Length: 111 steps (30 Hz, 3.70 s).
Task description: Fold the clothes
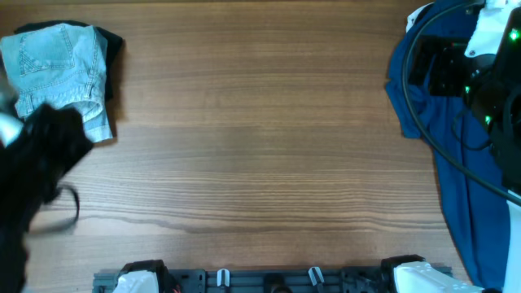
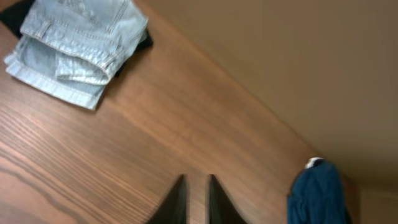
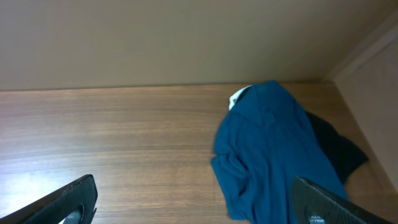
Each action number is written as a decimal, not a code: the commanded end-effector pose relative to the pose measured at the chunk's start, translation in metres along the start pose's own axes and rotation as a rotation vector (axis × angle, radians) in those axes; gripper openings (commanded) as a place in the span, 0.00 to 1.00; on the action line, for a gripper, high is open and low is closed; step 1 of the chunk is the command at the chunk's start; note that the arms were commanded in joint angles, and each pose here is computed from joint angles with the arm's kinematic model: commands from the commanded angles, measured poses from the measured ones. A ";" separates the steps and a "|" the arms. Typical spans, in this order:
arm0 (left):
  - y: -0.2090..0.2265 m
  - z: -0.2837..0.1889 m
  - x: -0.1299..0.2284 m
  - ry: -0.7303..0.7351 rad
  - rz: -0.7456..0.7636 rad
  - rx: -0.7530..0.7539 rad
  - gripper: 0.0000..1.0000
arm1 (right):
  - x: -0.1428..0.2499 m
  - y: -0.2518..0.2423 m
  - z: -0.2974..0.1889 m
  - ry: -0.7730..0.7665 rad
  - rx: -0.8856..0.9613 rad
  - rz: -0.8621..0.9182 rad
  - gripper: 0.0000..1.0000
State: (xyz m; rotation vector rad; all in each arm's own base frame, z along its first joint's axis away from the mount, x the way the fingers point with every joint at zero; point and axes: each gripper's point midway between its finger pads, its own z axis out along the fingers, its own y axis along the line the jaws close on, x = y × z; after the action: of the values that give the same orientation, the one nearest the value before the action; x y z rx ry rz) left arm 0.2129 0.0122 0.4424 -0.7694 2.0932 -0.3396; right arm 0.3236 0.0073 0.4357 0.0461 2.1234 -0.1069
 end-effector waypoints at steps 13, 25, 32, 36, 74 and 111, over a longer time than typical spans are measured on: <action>0.004 -0.073 0.017 -0.142 0.079 0.128 0.86 | 0.001 -0.003 0.018 0.036 0.046 -0.021 0.99; 0.014 -0.070 0.037 -0.052 0.073 0.098 1.00 | 0.006 0.000 0.033 0.072 0.048 -0.029 1.00; 0.017 -0.074 0.023 -0.133 0.177 0.068 1.00 | 0.006 0.000 0.034 0.074 0.048 -0.029 1.00; -0.011 -0.102 -0.015 -0.372 0.395 0.158 1.00 | 0.006 0.000 0.034 0.074 0.048 -0.030 1.00; 0.065 -0.186 0.099 -0.930 0.560 0.460 1.00 | 0.006 0.000 0.035 0.076 0.049 -0.030 1.00; 0.114 0.193 0.199 -0.349 0.617 0.292 1.00 | 0.006 0.000 0.035 0.076 0.049 -0.030 1.00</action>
State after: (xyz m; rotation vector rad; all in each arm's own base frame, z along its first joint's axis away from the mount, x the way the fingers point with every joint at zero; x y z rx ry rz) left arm 0.2342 -0.0150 0.1434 -0.0163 1.7966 -0.1383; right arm 0.3485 0.0062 0.4090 0.0462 2.2069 -0.1540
